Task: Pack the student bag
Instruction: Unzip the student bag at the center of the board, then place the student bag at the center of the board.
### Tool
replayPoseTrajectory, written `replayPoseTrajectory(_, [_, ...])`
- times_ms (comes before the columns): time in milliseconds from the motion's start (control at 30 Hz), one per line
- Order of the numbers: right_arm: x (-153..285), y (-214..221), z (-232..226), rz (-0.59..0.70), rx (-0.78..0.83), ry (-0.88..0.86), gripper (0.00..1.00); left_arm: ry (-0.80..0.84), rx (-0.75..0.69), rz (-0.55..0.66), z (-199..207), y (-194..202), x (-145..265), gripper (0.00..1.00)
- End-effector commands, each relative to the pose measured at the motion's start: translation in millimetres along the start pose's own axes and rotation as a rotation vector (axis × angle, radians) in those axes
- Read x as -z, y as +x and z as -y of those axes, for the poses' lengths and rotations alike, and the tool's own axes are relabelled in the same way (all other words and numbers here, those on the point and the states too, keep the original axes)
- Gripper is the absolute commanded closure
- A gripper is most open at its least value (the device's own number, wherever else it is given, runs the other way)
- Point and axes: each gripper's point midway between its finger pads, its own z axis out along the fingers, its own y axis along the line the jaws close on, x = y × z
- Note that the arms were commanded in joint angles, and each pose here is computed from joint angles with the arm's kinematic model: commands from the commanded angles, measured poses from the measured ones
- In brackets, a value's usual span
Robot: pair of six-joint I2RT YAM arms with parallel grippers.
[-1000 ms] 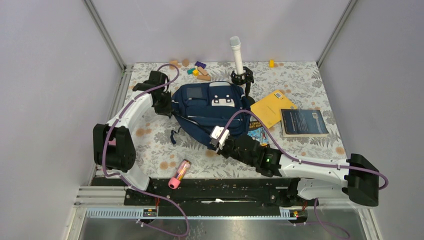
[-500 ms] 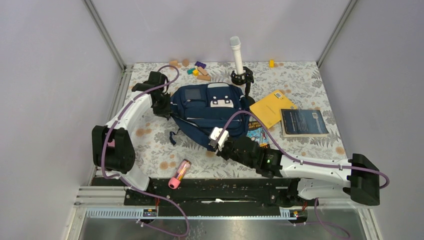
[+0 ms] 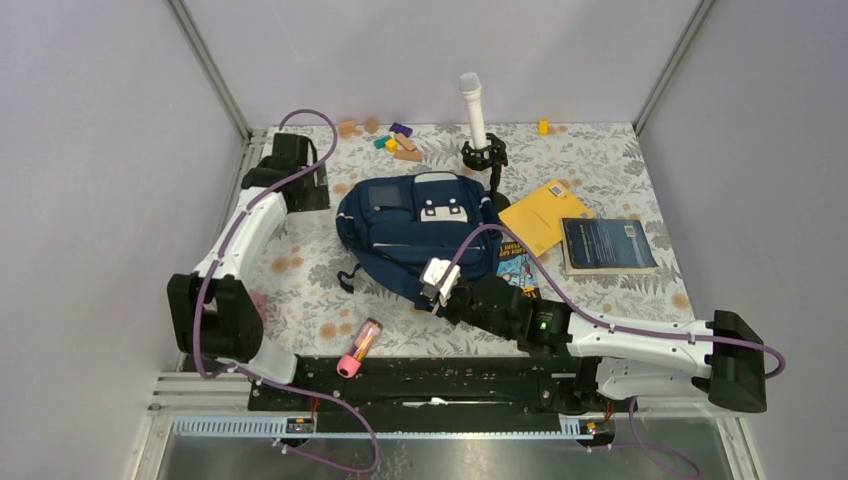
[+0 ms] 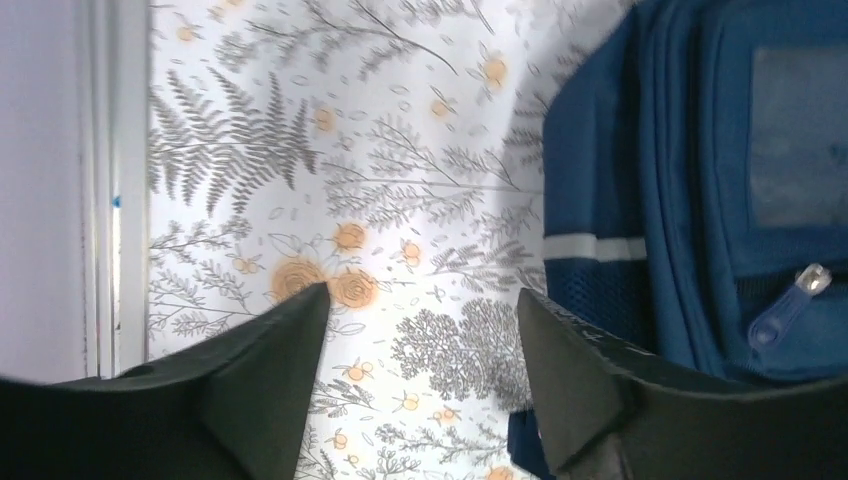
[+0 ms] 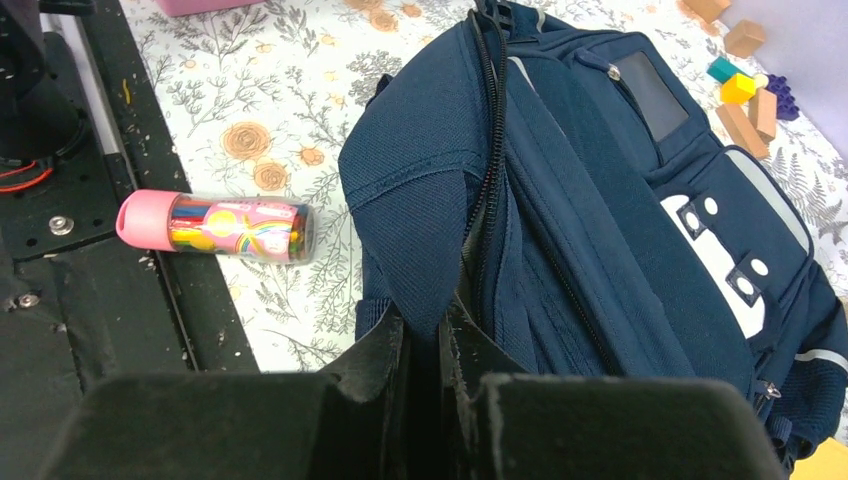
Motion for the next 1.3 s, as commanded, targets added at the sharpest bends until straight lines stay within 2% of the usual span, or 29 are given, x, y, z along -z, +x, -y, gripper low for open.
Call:
replayPoseTrajectory(0, [8, -63, 4, 0.182, -0.020, 0.005, 1.00, -0.103, 0.056, 0.253, -27, -56, 41, 0.23])
replayPoseTrajectory(100, [6, -58, 5, 0.171, -0.007, 0.015, 1.00, -0.109, 0.078, 0.324, -33, -66, 62, 0.18])
replayPoseTrajectory(167, [5, -51, 6, 0.162, 0.007, 0.021, 1.00, -0.058, 0.080, 0.386, -27, -72, 82, 0.17])
replayPoseTrajectory(267, [4, -36, 3, 0.137, 0.069, 0.005, 1.00, 0.114, 0.054, 0.474, -1, -73, 112, 0.13])
replayPoseTrajectory(333, [4, -20, 1, 0.106, 0.118, -0.004, 1.00, 0.284, 0.008, 0.528, 27, -67, 138, 0.11])
replayPoseTrajectory(400, [6, -7, 5, 0.083, 0.140, 0.012, 1.00, 0.457, -0.076, 0.554, 62, -52, 158, 0.08])
replayPoseTrajectory(533, [17, 8, 17, 0.062, 0.110, 0.080, 1.00, 0.684, -0.280, 0.549, 120, -9, 187, 0.06])
replayPoseTrajectory(567, [20, 12, 19, 0.061, 0.090, 0.094, 0.94, 0.732, -0.328, 0.539, 133, 3, 192, 0.06])
replayPoseTrajectory(633, [26, 18, 20, 0.066, 0.050, 0.105, 0.70, 0.808, -0.409, 0.516, 152, 22, 201, 0.05])
replayPoseTrajectory(733, [35, 25, 24, 0.079, -0.013, 0.136, 0.40, 0.885, -0.460, 0.477, 169, 38, 207, 0.05])
replayPoseTrajectory(867, [46, 30, 32, 0.086, -0.088, 0.188, 0.16, 0.936, -0.486, 0.450, 178, 48, 210, 0.05])
replayPoseTrajectory(1067, [59, 21, 35, 0.090, -0.156, 0.193, 0.01, 0.944, -0.546, 0.415, 189, 62, 201, 0.04])
replayPoseTrajectory(1167, [68, 7, 27, 0.123, -0.200, 0.127, 0.00, 0.921, -0.565, 0.388, 193, 67, 193, 0.04])
replayPoseTrajectory(1267, [79, -1, 31, 0.150, -0.231, 0.134, 0.00, 0.922, -0.577, 0.361, 198, 73, 188, 0.04])
